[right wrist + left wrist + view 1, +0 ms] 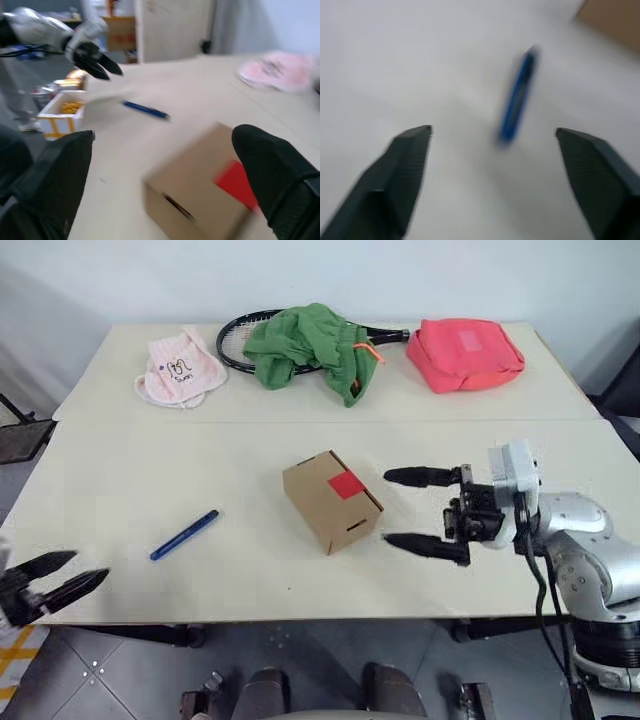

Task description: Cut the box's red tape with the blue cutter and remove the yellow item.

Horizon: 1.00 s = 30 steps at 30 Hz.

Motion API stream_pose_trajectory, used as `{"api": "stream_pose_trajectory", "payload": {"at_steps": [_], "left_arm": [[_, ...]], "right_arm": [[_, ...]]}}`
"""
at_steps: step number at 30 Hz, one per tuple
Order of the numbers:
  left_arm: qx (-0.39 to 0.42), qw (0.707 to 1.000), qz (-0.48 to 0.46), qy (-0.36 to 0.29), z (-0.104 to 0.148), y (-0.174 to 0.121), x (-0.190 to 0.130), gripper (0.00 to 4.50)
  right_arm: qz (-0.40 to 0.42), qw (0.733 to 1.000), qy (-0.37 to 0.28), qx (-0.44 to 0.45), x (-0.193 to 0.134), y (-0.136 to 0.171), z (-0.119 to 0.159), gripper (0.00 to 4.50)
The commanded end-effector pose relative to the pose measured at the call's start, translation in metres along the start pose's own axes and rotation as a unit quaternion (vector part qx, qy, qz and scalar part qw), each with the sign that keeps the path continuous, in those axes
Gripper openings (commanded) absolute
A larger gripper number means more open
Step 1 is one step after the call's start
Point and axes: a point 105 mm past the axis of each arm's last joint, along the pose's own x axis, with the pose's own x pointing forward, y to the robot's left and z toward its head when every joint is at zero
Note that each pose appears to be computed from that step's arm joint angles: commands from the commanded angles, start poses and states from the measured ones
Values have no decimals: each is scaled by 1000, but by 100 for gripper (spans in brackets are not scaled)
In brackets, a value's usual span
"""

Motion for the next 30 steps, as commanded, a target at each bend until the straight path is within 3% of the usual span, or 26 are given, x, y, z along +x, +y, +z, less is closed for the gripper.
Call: {"api": "stream_pose_trajectory", "payload": {"at_steps": [1, 8, 13, 18, 28, 30], "left_arm": [[59, 998, 1, -5, 13, 6, -8, 449], [123, 988, -82, 35, 32, -26, 30, 449], [162, 980, -89, 78, 45, -38, 66, 449], [185, 969, -97, 130, 35, -42, 82, 449], [170, 967, -105, 158, 15, -52, 106, 449], [174, 964, -106, 172, 10, -52, 107, 410]], "right_arm": [[14, 999, -25, -37, 10, 11, 11, 450], [-1, 999, -19, -45, 9, 16, 9, 450], [-15, 999, -6, -48, 3, 17, 8, 450], [-23, 999, -5, -48, 4, 20, 9, 450], [-39, 998, -2, -51, 4, 20, 9, 450], [-42, 998, -1, -52, 4, 20, 9, 450]]}}
